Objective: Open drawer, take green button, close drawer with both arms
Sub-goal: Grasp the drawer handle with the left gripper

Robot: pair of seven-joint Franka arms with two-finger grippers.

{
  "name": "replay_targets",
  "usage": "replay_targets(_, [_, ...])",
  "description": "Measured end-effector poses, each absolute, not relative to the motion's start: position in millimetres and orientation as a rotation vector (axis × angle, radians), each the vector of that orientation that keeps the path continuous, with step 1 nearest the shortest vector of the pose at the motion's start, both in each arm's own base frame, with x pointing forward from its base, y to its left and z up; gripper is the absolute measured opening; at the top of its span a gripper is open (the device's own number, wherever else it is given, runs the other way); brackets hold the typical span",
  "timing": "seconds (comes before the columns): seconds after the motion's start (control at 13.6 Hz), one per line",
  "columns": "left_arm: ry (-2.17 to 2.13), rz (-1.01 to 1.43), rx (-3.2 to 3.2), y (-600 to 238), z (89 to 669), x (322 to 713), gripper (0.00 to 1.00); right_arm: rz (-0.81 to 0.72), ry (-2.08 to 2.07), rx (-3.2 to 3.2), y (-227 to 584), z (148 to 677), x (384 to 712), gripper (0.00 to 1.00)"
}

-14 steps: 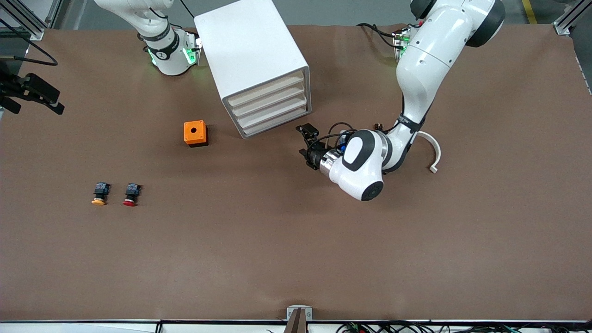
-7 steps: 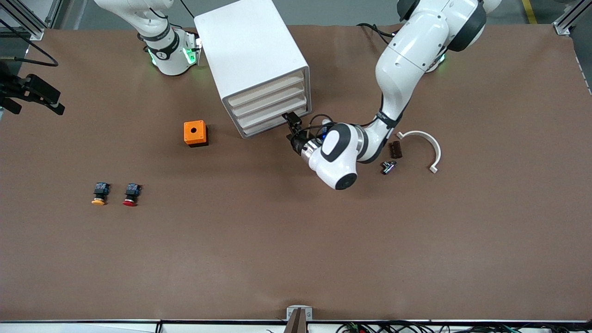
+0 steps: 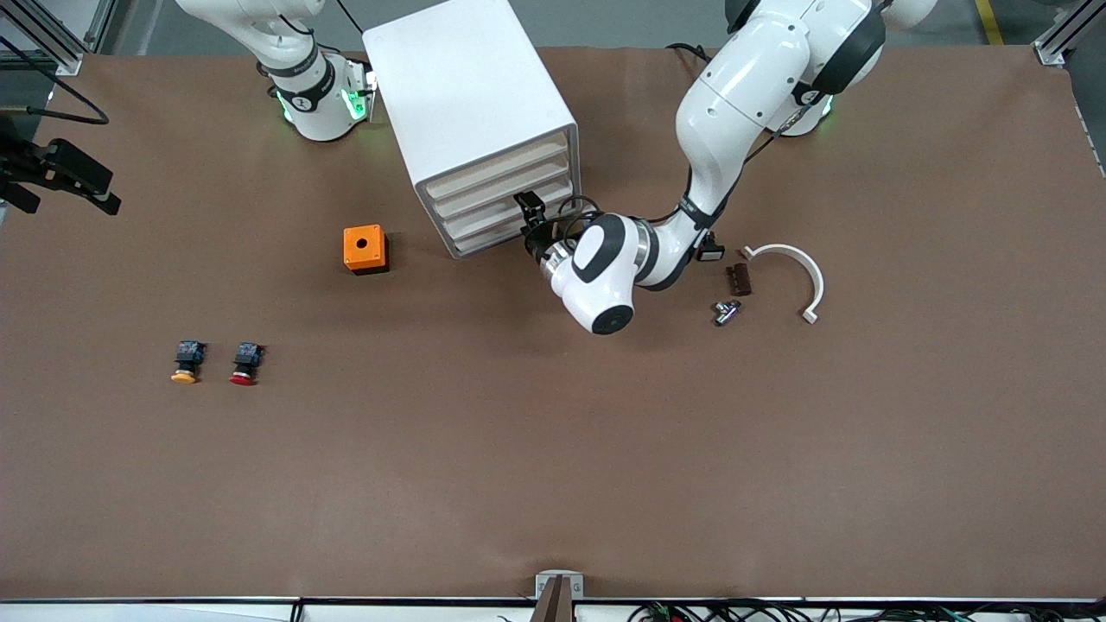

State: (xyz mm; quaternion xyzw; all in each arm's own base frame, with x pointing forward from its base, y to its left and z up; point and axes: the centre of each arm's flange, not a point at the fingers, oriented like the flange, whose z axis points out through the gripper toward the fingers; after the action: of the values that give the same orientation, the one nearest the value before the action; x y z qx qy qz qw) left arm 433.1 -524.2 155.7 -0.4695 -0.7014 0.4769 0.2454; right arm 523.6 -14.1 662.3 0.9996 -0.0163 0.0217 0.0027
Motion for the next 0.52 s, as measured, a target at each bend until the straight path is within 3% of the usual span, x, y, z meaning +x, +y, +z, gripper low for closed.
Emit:
replay_targets(0.15, [-1.911, 1.293, -1.272, -526.0, 152.2, 429.4, 0.59, 0.068, -0.051, 3.135, -14.0, 662.2, 523.6, 1.0])
replay_targets(0.37, [-1.907, 1.293, -1.264, -526.3, 149.0, 427.4, 0.22, 0.067, -0.05, 3.135, -13.8, 662.0, 523.7, 1.0])
replay_targets(0.44, [-1.906, 1.3, -1.24, -526.1, 150.0, 427.8, 0.14, 0.067, -0.05, 3.135, -13.8, 661.8, 523.9, 1.0])
replay_targets(0.52, [-1.911, 1.293, -1.221, -525.2, 149.6, 428.4, 0.15, 0.066, -0.05, 3.135, -13.7, 661.7, 524.0, 1.0])
